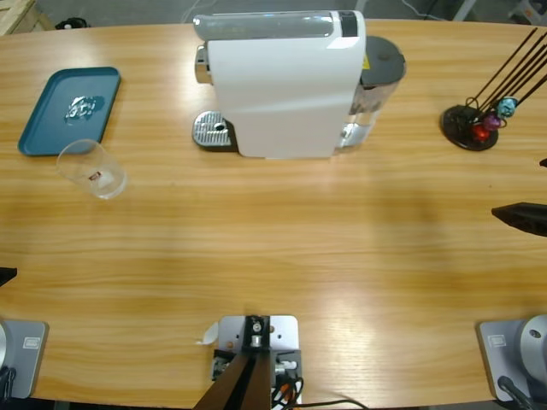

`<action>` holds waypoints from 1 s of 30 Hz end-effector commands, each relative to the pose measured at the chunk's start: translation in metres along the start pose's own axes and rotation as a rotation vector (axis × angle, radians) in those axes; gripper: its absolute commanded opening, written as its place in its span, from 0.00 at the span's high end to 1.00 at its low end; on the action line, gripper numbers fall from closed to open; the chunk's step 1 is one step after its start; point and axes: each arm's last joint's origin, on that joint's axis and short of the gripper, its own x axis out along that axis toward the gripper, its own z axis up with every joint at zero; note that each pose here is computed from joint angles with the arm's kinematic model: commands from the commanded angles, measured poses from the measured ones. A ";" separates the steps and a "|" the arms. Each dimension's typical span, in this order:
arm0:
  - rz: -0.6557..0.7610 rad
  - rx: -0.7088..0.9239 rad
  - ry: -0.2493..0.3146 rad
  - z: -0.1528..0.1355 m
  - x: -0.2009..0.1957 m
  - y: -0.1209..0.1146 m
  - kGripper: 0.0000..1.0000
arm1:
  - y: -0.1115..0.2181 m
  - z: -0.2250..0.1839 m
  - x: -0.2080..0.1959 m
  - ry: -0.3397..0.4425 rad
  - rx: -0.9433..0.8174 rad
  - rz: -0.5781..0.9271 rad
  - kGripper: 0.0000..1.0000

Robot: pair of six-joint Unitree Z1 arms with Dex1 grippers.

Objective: Pour coffee

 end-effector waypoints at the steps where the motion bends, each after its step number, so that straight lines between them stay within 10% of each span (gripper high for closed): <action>1: 0.004 -0.021 0.017 -0.007 0.007 0.003 0.01 | -0.001 -0.008 0.003 0.009 -0.005 0.005 0.00; 9: 0.032 -0.044 -0.017 -0.001 0.006 0.004 0.01 | -0.001 -0.008 0.003 0.011 -0.009 0.010 0.00; 12: -0.020 -0.125 -0.014 0.048 0.012 -0.005 0.27 | -0.001 -0.006 0.005 0.022 -0.010 0.009 0.00; 23: -0.136 -0.541 0.009 0.218 0.090 0.048 0.26 | 0.000 -0.003 0.009 0.042 -0.011 0.016 0.01; 30: -0.153 -0.596 0.084 0.238 0.135 0.064 0.24 | 0.000 -0.003 0.008 0.040 -0.013 0.017 0.02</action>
